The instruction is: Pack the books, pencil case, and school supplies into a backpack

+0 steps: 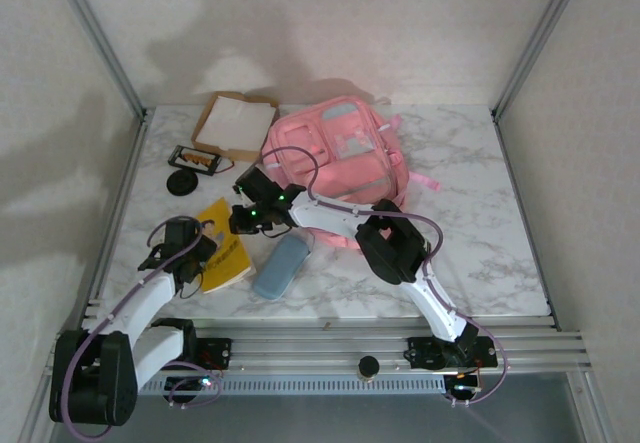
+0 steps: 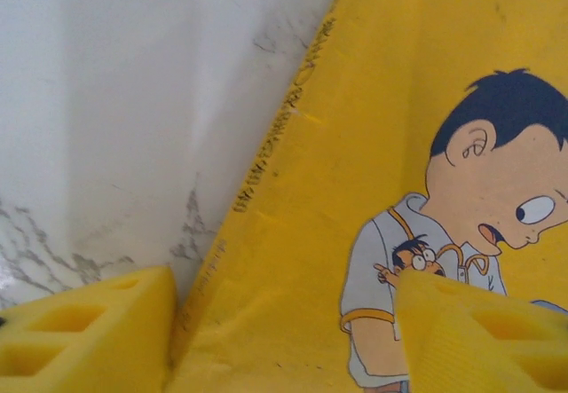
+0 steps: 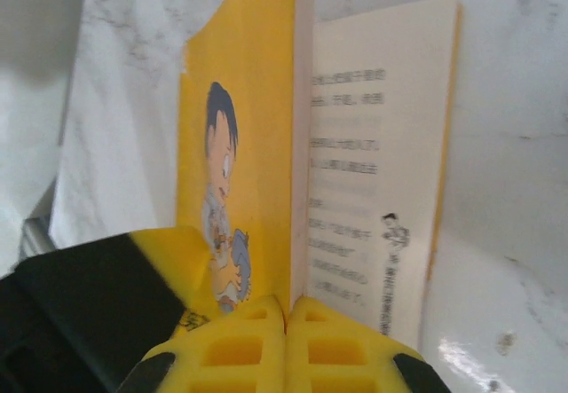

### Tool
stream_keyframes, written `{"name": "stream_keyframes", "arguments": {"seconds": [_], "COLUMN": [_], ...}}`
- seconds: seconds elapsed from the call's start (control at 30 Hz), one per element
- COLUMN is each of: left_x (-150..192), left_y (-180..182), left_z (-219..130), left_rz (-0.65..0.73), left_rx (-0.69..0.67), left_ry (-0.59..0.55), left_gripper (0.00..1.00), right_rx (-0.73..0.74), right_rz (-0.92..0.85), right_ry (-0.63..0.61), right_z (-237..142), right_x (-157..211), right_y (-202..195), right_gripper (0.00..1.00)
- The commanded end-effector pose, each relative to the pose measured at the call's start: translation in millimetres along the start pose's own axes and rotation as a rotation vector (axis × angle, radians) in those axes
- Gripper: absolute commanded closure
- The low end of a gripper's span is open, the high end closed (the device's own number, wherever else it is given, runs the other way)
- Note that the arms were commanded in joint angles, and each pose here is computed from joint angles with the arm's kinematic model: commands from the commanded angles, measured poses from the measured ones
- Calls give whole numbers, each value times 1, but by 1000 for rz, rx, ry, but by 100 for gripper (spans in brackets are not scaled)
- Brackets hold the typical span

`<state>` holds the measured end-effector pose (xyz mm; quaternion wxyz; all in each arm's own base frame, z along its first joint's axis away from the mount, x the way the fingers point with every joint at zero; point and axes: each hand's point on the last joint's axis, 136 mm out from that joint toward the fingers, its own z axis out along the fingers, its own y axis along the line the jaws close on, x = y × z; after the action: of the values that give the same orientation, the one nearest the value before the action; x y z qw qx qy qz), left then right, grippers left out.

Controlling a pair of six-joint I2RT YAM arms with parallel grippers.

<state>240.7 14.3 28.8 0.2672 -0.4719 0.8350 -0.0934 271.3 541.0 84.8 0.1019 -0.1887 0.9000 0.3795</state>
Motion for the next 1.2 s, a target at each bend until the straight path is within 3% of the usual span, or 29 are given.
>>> {"name": "stream_keyframes", "arguments": {"seconds": [0.0, 0.23, 0.4, 0.83, 1.17], "left_x": [-9, -39, -45, -3, 41], "left_y": [-18, -42, -72, -186, -235], "left_z": [-13, -39, -60, -149, -190], "left_rz": [21, 62, 125, 203, 353], "left_rx": [34, 51, 143, 853, 1040], "left_ry": [-13, -96, -73, 176, 292], "left_gripper": [30, 12, 2, 8, 16], "right_rx": [-161, -228, -295, -415, -510], "right_rz": [-67, -84, -79, -79, -48], "right_ry": [-78, -178, -221, -255, -248], "right_z": [-38, -95, -142, -252, -292], "right_x": [-22, -54, -66, -79, -73], "right_y": [55, 72, 74, 60, 54], "right_gripper": [100, 100, 100, 100, 100]}}
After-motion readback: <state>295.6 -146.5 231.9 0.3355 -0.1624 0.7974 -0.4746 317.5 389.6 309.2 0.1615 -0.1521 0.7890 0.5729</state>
